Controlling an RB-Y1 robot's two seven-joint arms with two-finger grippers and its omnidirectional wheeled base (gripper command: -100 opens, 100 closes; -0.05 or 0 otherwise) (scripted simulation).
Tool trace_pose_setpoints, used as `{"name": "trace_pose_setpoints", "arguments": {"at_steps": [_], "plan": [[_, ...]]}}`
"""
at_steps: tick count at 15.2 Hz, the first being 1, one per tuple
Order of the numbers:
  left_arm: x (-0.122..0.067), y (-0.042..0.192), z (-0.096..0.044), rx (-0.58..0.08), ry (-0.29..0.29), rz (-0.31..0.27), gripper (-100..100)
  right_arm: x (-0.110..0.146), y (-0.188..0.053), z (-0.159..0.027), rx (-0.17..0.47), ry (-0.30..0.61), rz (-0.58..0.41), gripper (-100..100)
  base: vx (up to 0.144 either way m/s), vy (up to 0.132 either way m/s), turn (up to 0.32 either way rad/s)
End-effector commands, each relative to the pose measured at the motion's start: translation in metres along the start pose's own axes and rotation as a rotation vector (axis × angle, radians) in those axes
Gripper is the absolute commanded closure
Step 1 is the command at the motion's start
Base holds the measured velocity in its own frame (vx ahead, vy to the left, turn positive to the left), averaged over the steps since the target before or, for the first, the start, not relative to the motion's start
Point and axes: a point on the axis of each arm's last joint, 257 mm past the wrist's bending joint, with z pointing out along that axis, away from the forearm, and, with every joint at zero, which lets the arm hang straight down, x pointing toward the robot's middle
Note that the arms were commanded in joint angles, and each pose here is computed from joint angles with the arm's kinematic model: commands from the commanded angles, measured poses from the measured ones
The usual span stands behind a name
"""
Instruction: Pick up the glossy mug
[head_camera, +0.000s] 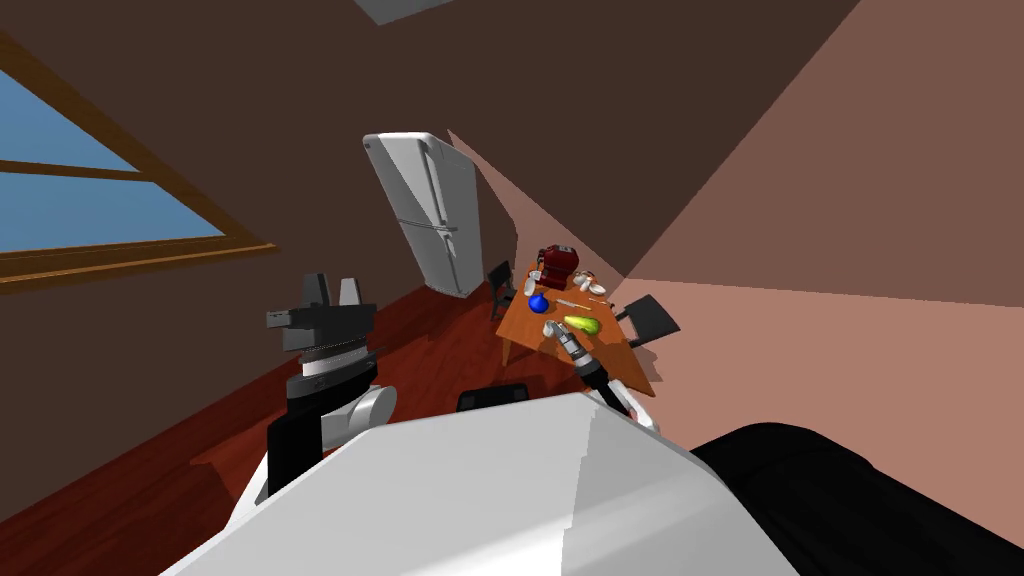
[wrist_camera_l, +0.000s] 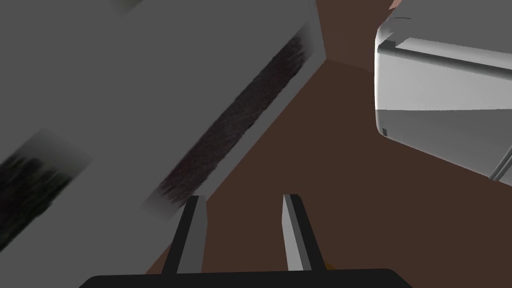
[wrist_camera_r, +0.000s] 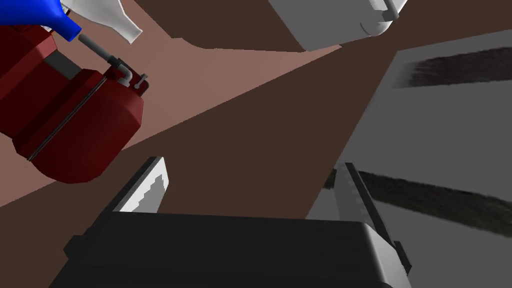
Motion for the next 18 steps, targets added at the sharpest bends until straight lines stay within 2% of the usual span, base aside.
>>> {"name": "trace_pose_setpoints", "arguments": {"at_steps": [1,2,3,6,7,8,9,10,11,13,14,16,17,18], "plan": [[0.000,0.000,0.000,0.000,0.000,0.000,0,0.009,-0.019,-0.010,0.026,0.051,-0.046,-100,0.031,0.033,0.200],[0.000,0.000,0.000,0.000,0.000,0.000,0,0.011,-0.022,-0.011,0.033,0.054,-0.045,-100,0.024,0.019,0.060],[0.000,0.000,0.000,0.000,0.000,0.000,0,0.019,-0.040,-0.024,0.056,0.113,-0.102,-100,0.028,0.030,0.204],[0.000,0.000,0.000,0.000,0.000,0.000,0,0.028,-0.070,-0.046,0.099,0.193,-0.166,-100,0.040,0.032,0.225],[0.000,0.000,0.000,0.000,0.000,0.000,0,0.028,-0.071,-0.046,0.102,0.194,-0.165,-100,0.036,0.025,0.070],[0.000,0.000,0.000,0.000,0.000,0.000,0,0.031,-0.083,-0.059,0.109,0.249,-0.225,-100,0.040,0.039,0.176],[0.000,0.000,0.000,0.000,0.000,0.000,0,0.033,-0.092,-0.065,0.128,0.263,-0.228,-100,0.048,0.040,0.213],[0.000,0.000,0.000,0.000,0.000,0.000,0,0.033,-0.095,-0.067,0.134,0.265,-0.227,-100,0.039,0.024,0.108],[0.000,0.000,0.000,0.000,0.000,0.000,0,0.035,-0.110,-0.082,0.146,0.324,-0.285,-100,0.043,0.033,0.224],[0.000,0.000,0.000,0.000,0.000,0.000,0,0.036,-0.119,-0.089,0.166,0.338,-0.288,-100,0.037,0.023,0.158],[0.000,0.000,0.000,0.000,0.000,0.000,0,0.036,-0.130,-0.102,0.168,0.394,-0.347,-100,0.038,0.022,0.185],[0.000,0.000,0.000,0.000,0.000,0.000,0,0.036,-0.142,-0.113,0.196,0.412,-0.349,-100,0.038,0.021,0.150],[0.000,0.000,0.000,0.000,0.000,0.000,0,0.034,-0.156,-0.129,0.203,0.472,-0.407,-100,0.037,0.031,0.193],[0.000,0.000,0.000,0.000,0.000,0.000,0,0.033,-0.159,-0.131,0.209,0.479,-0.411,-100,0.043,0.034,0.226]]}}
